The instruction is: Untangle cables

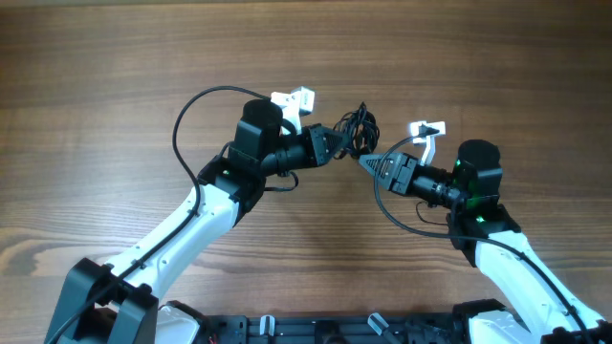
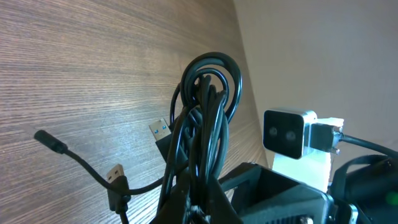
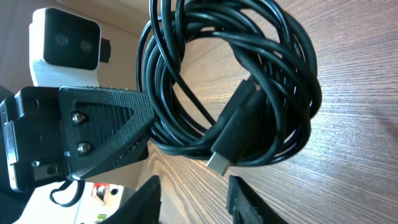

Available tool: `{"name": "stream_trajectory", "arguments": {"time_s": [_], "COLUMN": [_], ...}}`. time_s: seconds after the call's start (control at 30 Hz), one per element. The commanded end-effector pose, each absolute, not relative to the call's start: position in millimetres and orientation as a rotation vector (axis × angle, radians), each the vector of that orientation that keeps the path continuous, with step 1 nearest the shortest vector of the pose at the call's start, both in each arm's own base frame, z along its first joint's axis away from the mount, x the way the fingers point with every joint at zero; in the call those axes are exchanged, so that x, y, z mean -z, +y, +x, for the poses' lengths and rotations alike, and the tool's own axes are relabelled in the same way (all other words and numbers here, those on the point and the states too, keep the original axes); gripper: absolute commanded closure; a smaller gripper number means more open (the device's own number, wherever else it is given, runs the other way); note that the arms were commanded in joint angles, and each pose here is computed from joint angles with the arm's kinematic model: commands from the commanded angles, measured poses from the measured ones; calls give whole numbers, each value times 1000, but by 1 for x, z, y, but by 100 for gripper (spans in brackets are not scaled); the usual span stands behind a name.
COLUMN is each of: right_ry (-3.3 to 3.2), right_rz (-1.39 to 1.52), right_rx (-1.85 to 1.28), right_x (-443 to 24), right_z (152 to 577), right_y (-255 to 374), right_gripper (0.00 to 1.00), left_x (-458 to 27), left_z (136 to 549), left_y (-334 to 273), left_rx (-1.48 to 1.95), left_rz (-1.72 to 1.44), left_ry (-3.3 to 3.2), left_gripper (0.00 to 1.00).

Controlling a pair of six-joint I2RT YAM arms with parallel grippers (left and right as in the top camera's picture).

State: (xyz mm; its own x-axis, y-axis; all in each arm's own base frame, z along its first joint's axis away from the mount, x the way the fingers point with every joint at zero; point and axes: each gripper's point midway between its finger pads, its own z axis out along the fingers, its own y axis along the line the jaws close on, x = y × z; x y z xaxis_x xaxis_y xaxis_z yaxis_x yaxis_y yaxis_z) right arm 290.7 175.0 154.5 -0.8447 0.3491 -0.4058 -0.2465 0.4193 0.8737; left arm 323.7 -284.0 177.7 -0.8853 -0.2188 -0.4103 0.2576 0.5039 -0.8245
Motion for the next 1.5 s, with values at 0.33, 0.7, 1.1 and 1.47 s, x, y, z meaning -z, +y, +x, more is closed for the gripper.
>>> {"name": "stream_trajectory", "arguments": {"time_s": [0.33,0.7,1.1,1.47], "right_ry": [2143,2041,2011,1785], "right_rz": [220,437,60,-603], "right_rx": [-1416,-1333,-1429,-1415], "right_x": [-150,-159,-176,-192], "right_z": [301,329,306,262], "right_y": [169,153,147,166], "right_gripper": [95,95,16,21], "left_x": [-192,-193,-209,-200], "left_z": [306,230,306,245], "left_y": [-292,-352,-256,-274], "left_rx": [1315,1432,1524,1722], "left_rz": [437,777,495,781], "left_ry": [2156,2115,2097,2102], "left_gripper": [96,96,96,96]}}
